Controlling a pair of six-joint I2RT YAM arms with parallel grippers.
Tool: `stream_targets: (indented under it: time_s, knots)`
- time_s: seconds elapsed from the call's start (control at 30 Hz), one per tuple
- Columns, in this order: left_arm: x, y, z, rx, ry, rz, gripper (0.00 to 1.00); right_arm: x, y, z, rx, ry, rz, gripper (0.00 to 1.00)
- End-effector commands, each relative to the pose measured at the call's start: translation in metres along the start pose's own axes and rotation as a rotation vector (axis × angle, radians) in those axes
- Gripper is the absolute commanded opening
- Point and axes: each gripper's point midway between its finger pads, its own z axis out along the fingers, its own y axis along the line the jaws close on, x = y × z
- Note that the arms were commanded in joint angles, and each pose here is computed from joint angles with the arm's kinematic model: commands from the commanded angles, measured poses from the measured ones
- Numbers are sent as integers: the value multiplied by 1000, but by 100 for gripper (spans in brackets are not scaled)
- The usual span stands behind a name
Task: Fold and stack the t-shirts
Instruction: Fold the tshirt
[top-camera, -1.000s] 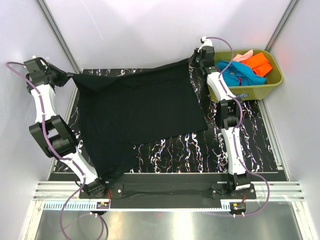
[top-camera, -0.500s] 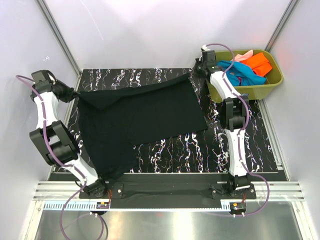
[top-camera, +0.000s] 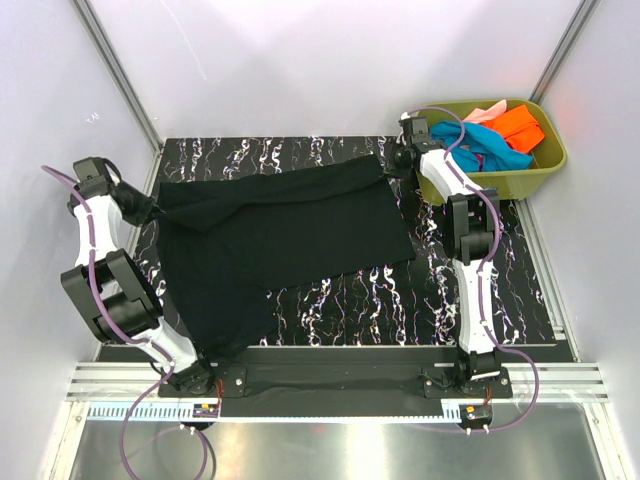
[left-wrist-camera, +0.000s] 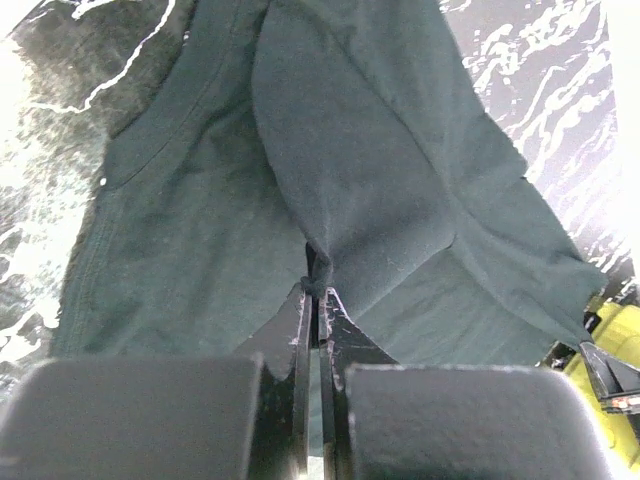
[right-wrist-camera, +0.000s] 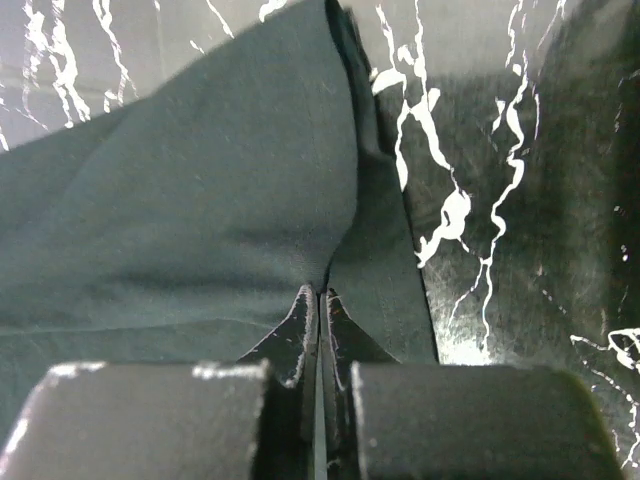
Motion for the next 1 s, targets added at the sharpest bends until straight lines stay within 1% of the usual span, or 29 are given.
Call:
stream_targets:
  time_s: [0.0, 0.1, 0.23, 0.5, 0.73, 0.97]
  knots:
    - [-6, 5, -11, -14, -50, 33, 0, -32, 12, -39, -12, -76, -21, 0]
    - [-4, 16, -5, -46, -47, 30, 0, -26, 9, -35, -3, -52, -25, 0]
    - [4, 31, 8, -78, -5, 11, 0, -19, 3, -32, 17, -34, -21, 0]
    - [11, 39, 20, -98, 37, 9, 0, -11, -1, -32, 29, -9, -28, 0]
    - [20, 52, 29, -133, 72, 4, 0, 1, -13, -29, 135, 21, -59, 0]
    - [35, 64, 34, -161, 104, -14, 0, 5, -7, -27, 201, 6, -109, 0]
